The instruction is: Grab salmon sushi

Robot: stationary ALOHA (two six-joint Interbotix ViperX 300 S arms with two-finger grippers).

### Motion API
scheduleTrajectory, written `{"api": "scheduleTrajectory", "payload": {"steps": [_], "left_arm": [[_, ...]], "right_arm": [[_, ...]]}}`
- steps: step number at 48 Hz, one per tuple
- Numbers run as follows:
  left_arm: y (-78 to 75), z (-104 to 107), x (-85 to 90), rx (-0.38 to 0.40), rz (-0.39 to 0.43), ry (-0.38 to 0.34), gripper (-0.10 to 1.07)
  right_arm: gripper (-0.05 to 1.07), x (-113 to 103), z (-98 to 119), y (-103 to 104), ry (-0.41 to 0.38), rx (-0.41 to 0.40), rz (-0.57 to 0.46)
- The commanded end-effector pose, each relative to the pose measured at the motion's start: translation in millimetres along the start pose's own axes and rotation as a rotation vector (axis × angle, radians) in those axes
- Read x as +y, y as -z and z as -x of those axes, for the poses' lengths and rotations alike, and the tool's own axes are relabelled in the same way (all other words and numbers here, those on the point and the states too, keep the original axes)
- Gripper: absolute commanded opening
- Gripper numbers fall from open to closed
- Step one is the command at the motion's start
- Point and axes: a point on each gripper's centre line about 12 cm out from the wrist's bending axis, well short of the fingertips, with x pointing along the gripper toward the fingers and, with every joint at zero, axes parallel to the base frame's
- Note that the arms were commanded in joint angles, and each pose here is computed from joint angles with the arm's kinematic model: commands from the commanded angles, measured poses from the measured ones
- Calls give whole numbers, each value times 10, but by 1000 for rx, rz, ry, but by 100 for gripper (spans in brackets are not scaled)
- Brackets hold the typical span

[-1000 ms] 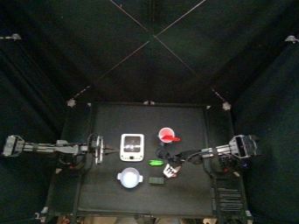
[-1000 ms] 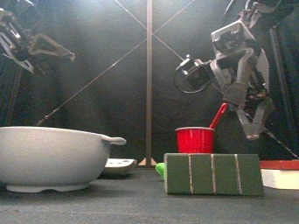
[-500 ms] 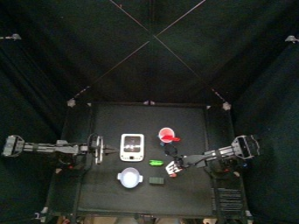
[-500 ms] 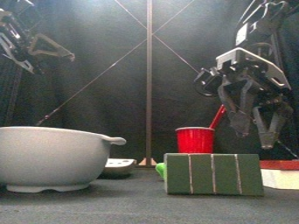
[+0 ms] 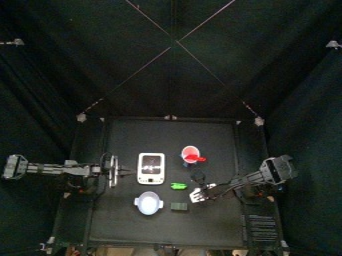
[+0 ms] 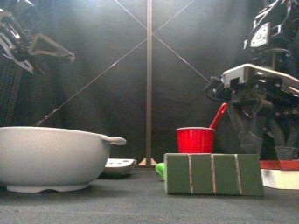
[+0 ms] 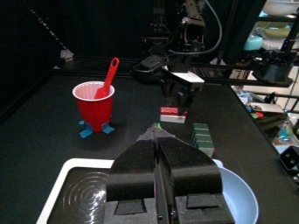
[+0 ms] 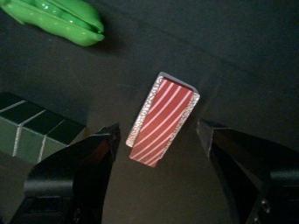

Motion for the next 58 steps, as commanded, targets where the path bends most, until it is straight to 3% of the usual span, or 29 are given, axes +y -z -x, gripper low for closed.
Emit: {"api": "scheduleTrajectory", "payload": {"steps": [1,35,58], "left_arm": [[-70,-15,5,-23,0,-3,32],[-67,-18,1,-22,0,-1,32],[-70,-15,5,-23,0,-3,32]], "right_arm": [[100,20,7,-7,-5,-3,-1],[96,10,-169,-4,35,1,16],[66,30,-179,-11,35,1,17]]}}
